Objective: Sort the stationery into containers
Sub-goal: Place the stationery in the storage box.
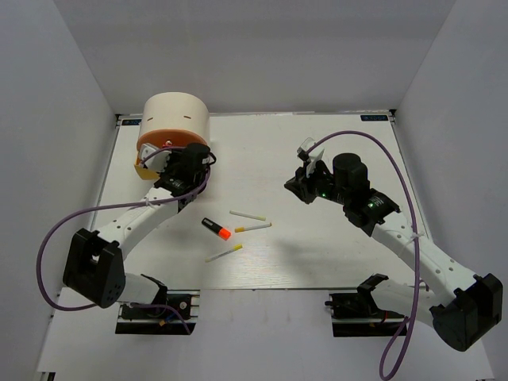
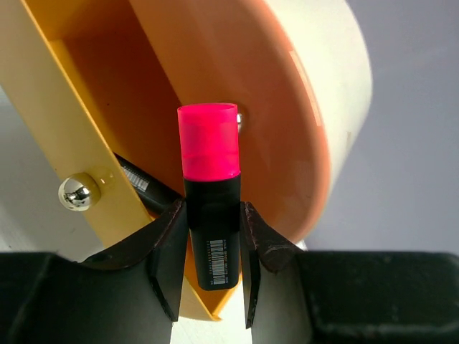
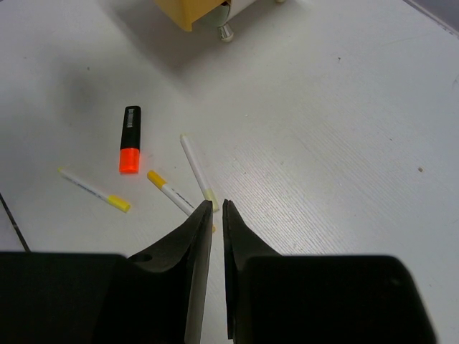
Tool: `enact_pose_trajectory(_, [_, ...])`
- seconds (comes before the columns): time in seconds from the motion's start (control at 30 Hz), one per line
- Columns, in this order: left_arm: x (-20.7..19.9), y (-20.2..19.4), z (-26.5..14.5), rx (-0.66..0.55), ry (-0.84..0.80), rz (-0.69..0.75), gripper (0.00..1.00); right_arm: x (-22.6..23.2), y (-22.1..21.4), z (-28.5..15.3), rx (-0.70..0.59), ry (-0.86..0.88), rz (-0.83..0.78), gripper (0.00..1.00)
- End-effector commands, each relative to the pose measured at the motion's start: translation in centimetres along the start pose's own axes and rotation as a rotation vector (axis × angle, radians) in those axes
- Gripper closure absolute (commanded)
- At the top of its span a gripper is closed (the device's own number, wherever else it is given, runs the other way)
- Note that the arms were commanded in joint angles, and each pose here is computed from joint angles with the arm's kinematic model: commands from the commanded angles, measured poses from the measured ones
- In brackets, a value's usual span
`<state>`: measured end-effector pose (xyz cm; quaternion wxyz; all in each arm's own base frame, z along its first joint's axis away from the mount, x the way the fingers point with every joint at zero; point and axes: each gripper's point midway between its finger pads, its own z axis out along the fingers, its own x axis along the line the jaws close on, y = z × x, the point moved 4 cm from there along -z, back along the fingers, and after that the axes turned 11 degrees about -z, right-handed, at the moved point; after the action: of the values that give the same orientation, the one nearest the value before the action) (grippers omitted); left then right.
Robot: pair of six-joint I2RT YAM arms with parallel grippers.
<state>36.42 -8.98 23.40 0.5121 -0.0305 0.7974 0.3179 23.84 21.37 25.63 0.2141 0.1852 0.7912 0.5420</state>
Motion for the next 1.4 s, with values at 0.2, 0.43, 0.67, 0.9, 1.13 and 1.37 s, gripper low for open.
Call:
enact_pose_trajectory(0.2, [-1.1, 1.1, 0.9, -0.05, 0.015, -0.079, 0.69, -0.2, 0.9, -0.3, -0.049, -0.005, -0.01, 0.83])
enact_pose_trajectory(0.43, [-0.8, 0.9, 1.2, -0.04, 0.031, -0.062, 0.59, -0.2, 0.9, -0.2, -0.046, -0.006, -0.012, 0.83])
enact_pose_trajectory(0.67, [-1.0, 1.3, 0.8, -0.03, 0.033, -0.06, 0.37, -0.1, 0.9, -0.2, -0.047, 0.0, -0.008, 0.83])
enact_pose_trajectory(0.9, [-2.4, 1.9, 0.0, 0.005, 0.006, -0.04, 0.35, 0.0, 0.7, -0.2, -0.042, 0.012, -0.018, 0.81])
enact_pose_trajectory(1.13, [-6.3, 4.0, -3.8, 0.165, -0.247, 0.246, 0.27, 2.7, -1.1, 1.3, 0.027, 0.277, -0.096, 0.62])
enact_pose_trajectory(1.37, [-4.4, 4.9, -10.1, 0.457, -0.599, 0.604, 0.06, 4.9, -1.6, 5.6, 0.168, 0.407, -0.126, 0.52])
